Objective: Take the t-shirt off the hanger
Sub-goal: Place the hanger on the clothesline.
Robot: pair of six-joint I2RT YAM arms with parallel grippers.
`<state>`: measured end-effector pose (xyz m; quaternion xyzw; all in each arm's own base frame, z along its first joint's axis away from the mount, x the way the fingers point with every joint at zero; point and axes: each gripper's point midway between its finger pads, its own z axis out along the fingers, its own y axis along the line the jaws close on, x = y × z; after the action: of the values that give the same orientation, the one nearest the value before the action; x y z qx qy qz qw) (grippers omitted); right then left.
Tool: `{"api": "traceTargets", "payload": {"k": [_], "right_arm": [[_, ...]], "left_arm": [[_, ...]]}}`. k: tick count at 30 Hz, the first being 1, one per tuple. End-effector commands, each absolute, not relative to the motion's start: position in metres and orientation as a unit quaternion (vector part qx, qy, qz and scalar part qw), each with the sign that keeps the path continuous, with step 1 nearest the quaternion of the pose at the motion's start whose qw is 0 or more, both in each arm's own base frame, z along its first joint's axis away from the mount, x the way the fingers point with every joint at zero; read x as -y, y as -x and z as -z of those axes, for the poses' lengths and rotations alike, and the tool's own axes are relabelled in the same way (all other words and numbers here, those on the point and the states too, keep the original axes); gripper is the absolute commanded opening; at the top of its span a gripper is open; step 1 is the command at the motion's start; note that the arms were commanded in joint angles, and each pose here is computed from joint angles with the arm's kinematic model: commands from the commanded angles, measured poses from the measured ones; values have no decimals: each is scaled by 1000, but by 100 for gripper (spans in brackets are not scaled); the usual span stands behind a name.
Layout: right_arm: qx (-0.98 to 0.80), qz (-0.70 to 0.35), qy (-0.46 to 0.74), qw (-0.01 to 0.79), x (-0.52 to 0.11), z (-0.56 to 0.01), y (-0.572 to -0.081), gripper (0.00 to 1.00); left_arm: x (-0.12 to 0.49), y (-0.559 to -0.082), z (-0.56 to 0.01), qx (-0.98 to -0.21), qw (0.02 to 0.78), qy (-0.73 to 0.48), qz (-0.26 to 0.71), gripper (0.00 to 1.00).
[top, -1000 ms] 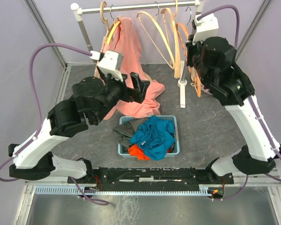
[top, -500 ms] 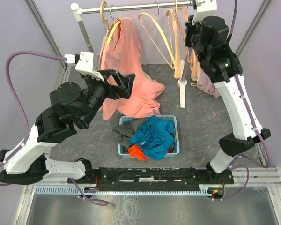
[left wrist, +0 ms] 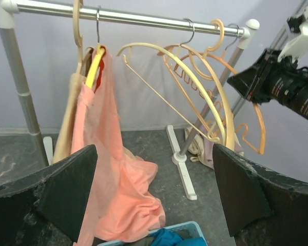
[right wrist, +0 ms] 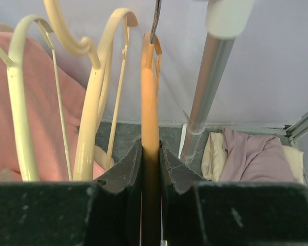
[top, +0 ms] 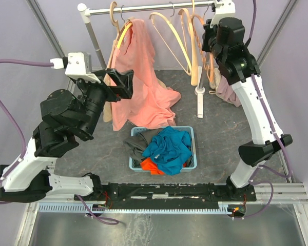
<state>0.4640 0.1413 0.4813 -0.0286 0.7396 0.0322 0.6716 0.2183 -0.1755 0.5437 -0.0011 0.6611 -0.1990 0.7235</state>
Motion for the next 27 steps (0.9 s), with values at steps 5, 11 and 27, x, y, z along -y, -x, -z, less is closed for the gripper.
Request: {"api": "traceTargets", "payload": {"k": [5, 11, 27], "right_arm": [[-713, -70, 13, 697, -138, -506, -446, 39], [-696, -70, 10, 714, -125, -535, -419, 59], [-669, -193, 69, 715, -164, -577, -353, 59]], "left_arm": [[146, -222, -577, -641, 750, 47, 156, 99], [143, -223, -584, -642, 749, 62, 149, 99], [132, -221, -566, -670, 723, 90, 140, 99]]}}
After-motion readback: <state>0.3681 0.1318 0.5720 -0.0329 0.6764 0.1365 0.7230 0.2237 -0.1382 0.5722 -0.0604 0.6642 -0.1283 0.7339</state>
